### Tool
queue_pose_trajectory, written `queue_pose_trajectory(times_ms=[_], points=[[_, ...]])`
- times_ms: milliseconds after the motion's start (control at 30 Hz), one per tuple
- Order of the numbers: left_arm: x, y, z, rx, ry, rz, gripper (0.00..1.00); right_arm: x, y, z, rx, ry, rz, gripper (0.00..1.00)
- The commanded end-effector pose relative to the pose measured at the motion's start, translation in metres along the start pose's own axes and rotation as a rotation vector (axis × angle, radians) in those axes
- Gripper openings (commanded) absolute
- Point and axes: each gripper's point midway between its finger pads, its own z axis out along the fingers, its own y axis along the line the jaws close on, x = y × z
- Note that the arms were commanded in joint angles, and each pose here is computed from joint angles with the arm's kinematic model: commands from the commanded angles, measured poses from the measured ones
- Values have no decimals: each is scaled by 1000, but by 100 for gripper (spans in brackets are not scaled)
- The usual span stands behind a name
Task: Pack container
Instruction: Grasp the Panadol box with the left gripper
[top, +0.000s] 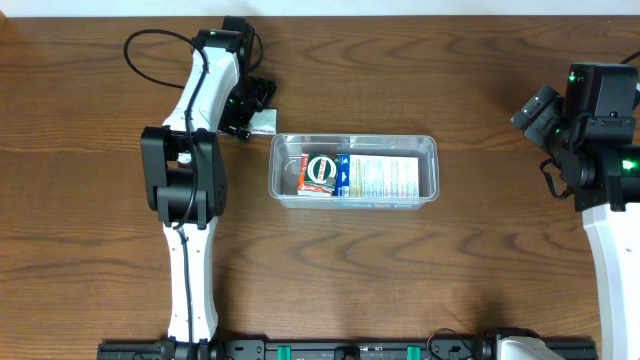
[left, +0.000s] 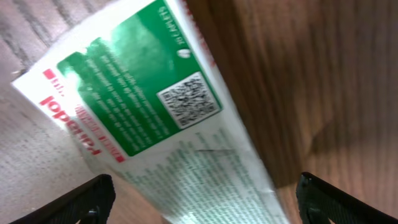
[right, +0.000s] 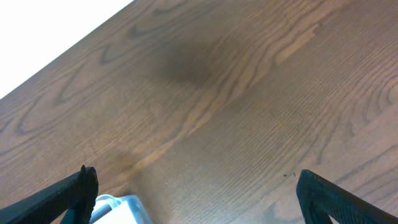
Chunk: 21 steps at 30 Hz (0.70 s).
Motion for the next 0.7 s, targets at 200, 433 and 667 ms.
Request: queue_pose_trajectory(times_ms=[200,433,667], points=[[-11,16,4,-69,-48,96,75,-3,-2,-1,12,-11,-8,99],[-9,14,4,-71,-44,205,72,-3,-2,-1,12,-11,-8,99],[-3,13,5,-78,-38,406,72,-3,-2,-1,12,-11,-8,99]])
